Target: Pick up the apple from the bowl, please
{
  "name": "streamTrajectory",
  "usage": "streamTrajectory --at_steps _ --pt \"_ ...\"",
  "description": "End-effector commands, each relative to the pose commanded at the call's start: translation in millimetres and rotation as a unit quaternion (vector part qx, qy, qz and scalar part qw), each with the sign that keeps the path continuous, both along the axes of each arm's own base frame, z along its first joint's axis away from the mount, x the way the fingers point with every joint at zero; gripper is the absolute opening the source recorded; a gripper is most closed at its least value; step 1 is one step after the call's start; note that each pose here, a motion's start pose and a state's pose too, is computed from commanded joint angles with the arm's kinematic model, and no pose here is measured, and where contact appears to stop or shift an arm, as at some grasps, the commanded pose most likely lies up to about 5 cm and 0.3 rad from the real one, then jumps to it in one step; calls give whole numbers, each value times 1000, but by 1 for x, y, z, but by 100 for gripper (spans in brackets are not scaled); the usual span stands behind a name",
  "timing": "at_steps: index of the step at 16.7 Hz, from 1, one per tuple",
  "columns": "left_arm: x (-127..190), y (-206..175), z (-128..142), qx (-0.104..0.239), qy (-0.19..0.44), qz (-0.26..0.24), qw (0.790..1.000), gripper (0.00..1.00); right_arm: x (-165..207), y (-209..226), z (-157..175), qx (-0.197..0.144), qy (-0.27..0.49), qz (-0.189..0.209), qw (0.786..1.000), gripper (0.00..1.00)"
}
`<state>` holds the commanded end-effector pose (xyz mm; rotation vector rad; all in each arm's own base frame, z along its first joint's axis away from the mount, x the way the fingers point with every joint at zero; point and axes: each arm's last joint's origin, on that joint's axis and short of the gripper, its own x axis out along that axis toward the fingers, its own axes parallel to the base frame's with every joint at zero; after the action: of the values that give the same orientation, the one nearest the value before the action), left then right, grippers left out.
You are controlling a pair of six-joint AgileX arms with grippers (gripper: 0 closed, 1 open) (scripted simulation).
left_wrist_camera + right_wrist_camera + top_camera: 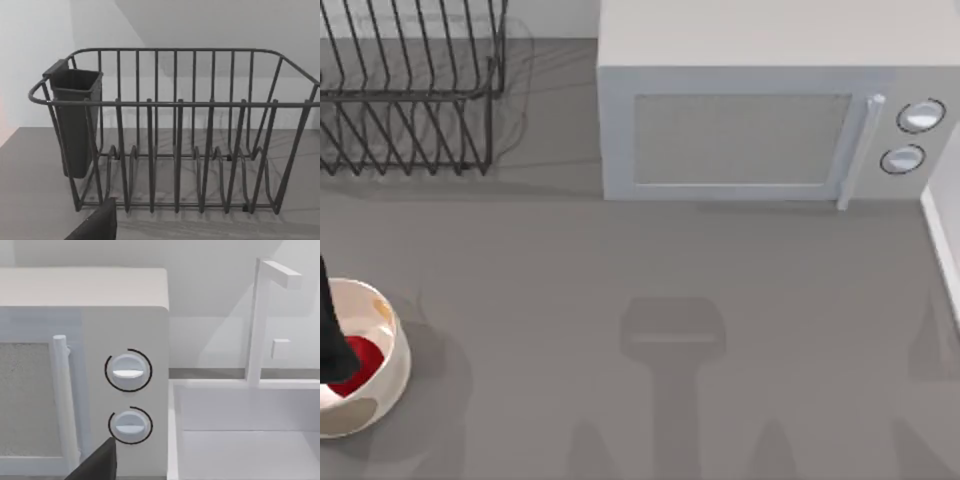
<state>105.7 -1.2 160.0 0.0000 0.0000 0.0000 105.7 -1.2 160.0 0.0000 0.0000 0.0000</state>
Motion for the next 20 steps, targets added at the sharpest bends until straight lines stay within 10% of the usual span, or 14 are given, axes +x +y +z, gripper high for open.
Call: streamTrajectory --at_steps 6,12,20 --pt "0 0 5 1 18 1 1000 100 0 0 0 0 0 0 1000 100" --pt "16 2 37 7 194 4 981 100 0 0 0 0 0 0 1000 100" --pt "96 7 57 10 545 0 838 100 0 0 0 0 0 0 1000 100"
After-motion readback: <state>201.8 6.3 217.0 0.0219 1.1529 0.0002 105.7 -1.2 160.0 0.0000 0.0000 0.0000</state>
